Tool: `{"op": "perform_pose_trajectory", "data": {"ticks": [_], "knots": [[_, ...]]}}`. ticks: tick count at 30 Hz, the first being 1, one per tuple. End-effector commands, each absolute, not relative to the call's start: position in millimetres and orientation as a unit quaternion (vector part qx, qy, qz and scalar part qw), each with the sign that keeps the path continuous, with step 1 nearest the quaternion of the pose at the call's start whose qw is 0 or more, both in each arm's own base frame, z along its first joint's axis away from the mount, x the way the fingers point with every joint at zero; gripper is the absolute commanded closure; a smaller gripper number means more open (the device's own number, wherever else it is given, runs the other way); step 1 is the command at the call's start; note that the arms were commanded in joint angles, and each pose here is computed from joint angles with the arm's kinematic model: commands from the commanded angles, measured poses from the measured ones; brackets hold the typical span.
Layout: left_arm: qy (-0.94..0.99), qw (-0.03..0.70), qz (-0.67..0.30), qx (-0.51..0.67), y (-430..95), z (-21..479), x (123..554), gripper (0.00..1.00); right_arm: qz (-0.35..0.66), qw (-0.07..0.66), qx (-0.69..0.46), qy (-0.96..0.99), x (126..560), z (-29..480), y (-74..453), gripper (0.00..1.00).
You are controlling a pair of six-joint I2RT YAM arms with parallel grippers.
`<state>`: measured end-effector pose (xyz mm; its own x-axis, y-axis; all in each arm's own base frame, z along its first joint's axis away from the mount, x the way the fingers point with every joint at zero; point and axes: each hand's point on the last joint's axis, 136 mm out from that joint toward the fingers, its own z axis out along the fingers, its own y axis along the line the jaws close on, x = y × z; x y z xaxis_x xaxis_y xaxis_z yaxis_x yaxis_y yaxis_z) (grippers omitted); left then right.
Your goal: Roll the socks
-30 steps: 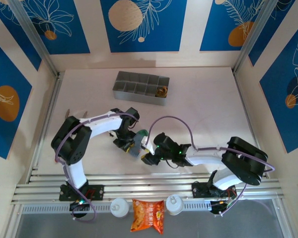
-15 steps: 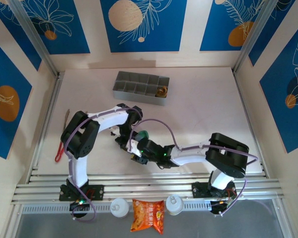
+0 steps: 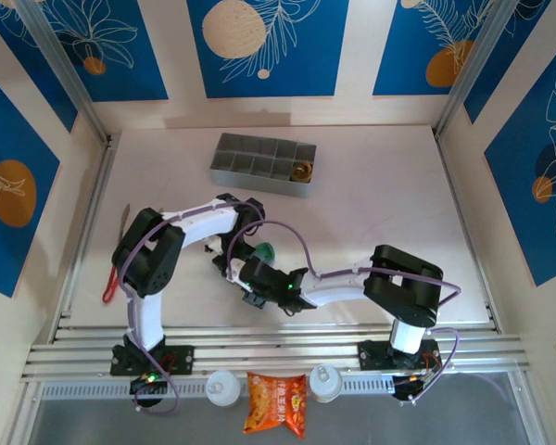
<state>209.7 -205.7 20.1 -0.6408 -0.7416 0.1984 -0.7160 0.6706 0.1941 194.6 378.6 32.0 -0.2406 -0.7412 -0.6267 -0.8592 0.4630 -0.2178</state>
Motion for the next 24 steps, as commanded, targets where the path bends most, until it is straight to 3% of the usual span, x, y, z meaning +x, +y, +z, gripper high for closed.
{"op": "perform_pose_trajectory", "data": {"ticks": [1,5,10,16,20,24], "knots": [[-0.899,0.162,-0.07,0.4,-201,-5,183,1.0,-0.008,0.225,-0.477,0.849,184,-41,314,1.0],[-0.898,0.162,-0.042,0.406,-205,2,182,0.9,-0.013,0.196,-0.447,0.873,171,-57,292,1.0],[-0.899,0.149,-0.012,0.412,-206,11,188,0.66,0.008,0.158,-0.427,0.891,155,-72,280,1.0],[-0.9,0.112,0.021,0.42,-202,30,205,0.21,0.045,0.108,-0.379,0.918,139,-85,266,1.0],[-0.901,0.081,0.058,0.423,-202,40,221,0.08,0.066,0.082,-0.361,0.927,127,-93,259,1.0],[-0.902,0.059,0.077,0.421,-199,47,234,0.04,0.077,0.056,-0.339,0.936,118,-102,249,1.0]]}}
